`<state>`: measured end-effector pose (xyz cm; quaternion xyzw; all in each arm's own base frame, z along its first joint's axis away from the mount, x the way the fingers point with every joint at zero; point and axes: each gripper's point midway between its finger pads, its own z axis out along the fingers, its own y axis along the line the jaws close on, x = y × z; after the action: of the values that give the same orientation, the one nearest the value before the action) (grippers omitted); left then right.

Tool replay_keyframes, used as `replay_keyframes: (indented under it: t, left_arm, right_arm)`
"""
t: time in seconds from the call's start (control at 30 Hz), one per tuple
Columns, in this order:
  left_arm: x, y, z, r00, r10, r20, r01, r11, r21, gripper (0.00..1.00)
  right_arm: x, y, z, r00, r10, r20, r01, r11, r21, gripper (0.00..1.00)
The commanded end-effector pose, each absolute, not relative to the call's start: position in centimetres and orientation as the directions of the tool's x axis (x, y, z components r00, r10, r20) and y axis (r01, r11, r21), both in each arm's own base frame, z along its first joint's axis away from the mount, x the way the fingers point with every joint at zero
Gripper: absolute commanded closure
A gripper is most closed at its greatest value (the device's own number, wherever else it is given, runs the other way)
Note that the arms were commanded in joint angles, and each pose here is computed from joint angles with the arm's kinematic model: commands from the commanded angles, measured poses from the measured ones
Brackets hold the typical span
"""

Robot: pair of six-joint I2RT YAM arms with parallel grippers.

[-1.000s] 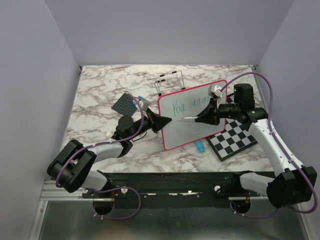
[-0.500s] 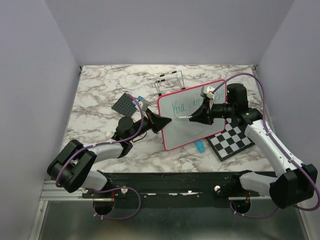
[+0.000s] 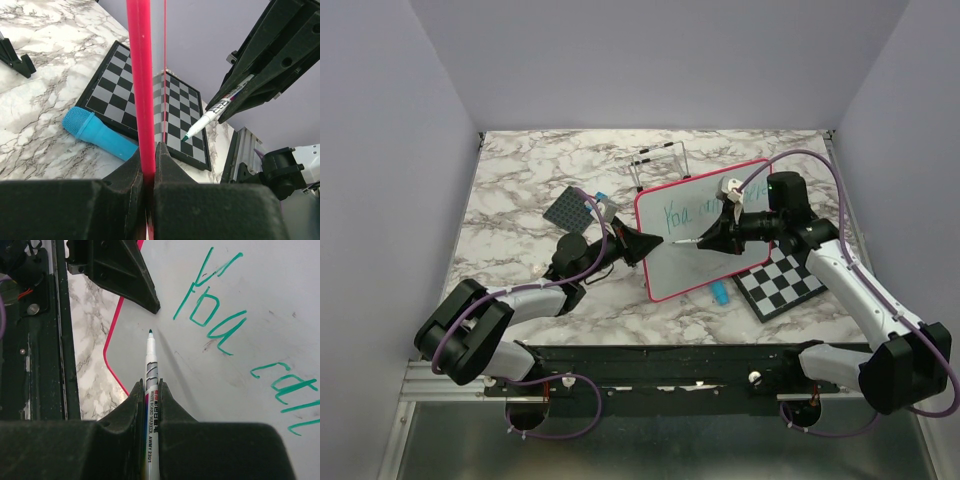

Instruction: Write a sentence on the whiteboard

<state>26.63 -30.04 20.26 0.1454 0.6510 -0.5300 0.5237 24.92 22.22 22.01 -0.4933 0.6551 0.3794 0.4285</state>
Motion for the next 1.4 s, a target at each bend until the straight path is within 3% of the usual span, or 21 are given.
replay_keyframes:
  t: [0.0,1.37]
  left_arm:
    - [26.4,-30.0,17.5,-0.427,-0.304,-0.852,0.729,0.441,-0.523,1.0]
    - [26.2,-30.3,17.6,-0.426,-0.303,-0.852,0.734,0.434,-0.522,1.0]
  right_arm:
    - [24.8,22.2,20.8,-0.178,-0.344,-0.922,-0.968,0.232,0.1,0.99]
    - [26.1,22.4,19.6,-0.223,-0.349,-0.91,-0.955,0.266,0.132,0.99]
